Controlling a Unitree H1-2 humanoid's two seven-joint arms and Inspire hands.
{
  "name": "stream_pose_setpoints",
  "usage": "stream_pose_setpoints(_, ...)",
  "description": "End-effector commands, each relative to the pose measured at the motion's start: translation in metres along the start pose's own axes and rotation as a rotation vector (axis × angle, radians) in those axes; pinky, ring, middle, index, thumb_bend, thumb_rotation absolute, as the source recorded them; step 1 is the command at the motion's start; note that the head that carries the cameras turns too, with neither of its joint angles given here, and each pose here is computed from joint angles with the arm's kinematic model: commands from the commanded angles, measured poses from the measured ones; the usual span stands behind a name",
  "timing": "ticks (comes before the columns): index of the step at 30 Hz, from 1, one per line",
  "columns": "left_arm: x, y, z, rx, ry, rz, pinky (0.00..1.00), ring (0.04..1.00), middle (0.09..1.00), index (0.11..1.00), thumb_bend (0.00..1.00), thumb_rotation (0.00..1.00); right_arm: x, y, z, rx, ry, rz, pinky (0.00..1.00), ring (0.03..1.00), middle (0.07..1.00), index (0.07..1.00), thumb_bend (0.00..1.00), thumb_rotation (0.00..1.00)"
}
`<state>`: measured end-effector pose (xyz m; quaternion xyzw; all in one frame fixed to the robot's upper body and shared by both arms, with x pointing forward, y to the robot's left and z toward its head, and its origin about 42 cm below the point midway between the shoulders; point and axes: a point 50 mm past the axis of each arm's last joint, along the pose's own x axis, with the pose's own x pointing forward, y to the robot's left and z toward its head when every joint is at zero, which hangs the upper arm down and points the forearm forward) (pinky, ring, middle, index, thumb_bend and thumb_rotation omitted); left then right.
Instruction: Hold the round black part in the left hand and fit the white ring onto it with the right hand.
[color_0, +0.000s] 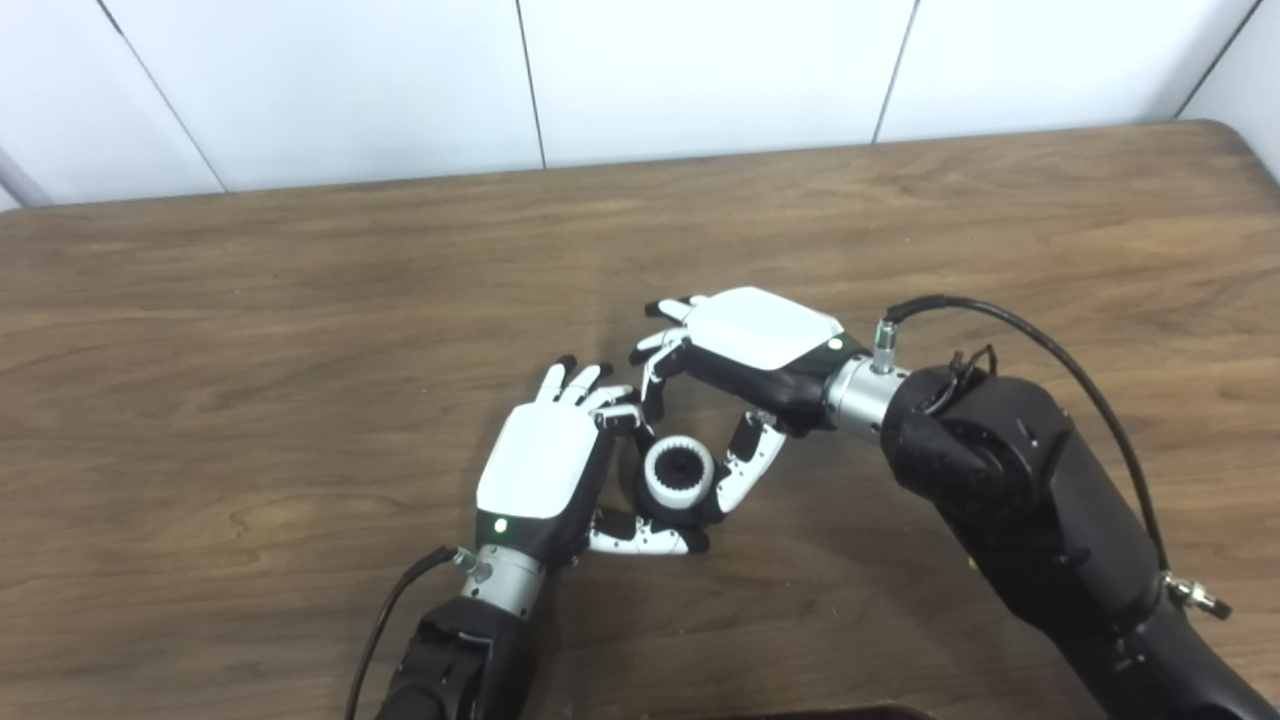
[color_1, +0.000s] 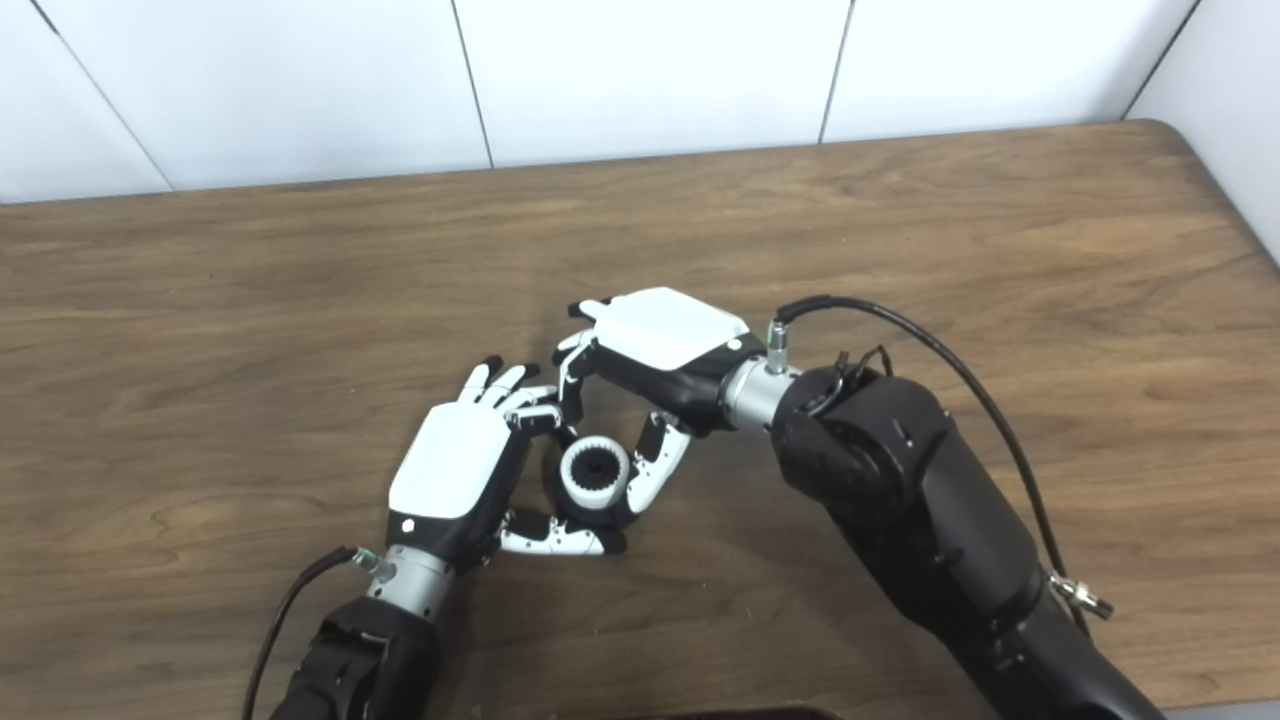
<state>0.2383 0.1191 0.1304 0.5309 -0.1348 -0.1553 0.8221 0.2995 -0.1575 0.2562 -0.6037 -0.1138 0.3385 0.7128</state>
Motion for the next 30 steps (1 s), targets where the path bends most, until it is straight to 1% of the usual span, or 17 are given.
stream_pose_setpoints(1,0.001,-0.004,-0.002,0.009,0.004,-0.029,1.0,0.923,0.797,0.483,0.52,0.06,-0.006,-0.024,0.001,-0.038,-0.014,-0.093,1.0,1.0,0.862,0.596,0.99,0.22)
stream_pose_setpoints(7,0.001,-0.003,-0.004,0.011,0.004,-0.03,1.0,0.922,0.798,0.483,0.52,0.06,-0.018,-0.041,-0.011,-0.032,0.038,-0.135,1.0,1.0,0.861,0.58,0.99,0.21)
stream_pose_setpoints(12,0.0,-0.004,-0.007,0.011,0.001,-0.026,1.0,0.918,0.796,0.483,0.52,0.06,-0.025,-0.051,-0.02,-0.019,0.067,-0.151,1.0,1.0,0.86,0.567,0.99,0.2)
stream_pose_setpoints(21,-0.001,-0.003,-0.011,0.017,0.01,-0.032,1.0,0.923,0.801,0.484,0.52,0.06,-0.032,-0.06,-0.033,-0.039,0.105,-0.182,1.0,0.999,0.855,0.577,1.0,0.2)
stream_pose_setpoints(24,-0.001,-0.002,-0.012,0.015,0.012,-0.039,1.0,0.924,0.803,0.488,0.52,0.07,-0.033,-0.061,-0.038,-0.041,0.114,-0.185,1.0,1.0,0.854,0.58,1.0,0.22)
stream_pose_setpoints(28,0.001,0.0,-0.013,0.009,0.024,-0.06,1.0,0.933,0.816,0.496,0.52,0.08,-0.033,-0.061,-0.039,-0.041,0.12,-0.19,1.0,1.0,0.853,0.583,1.0,0.23)
stream_pose_setpoints(29,0.001,0.0,-0.013,0.008,0.027,-0.066,1.0,0.933,0.821,0.579,0.7,0.18,-0.033,-0.061,-0.039,-0.039,0.121,-0.189,1.0,1.0,0.854,0.585,1.0,0.23)
stream_pose_setpoints(30,0.001,0.0,-0.013,0.007,0.031,-0.074,1.0,0.933,0.828,0.638,0.79,0.25,-0.033,-0.06,-0.039,-0.037,0.121,-0.189,1.0,1.0,0.855,0.587,1.0,0.23)
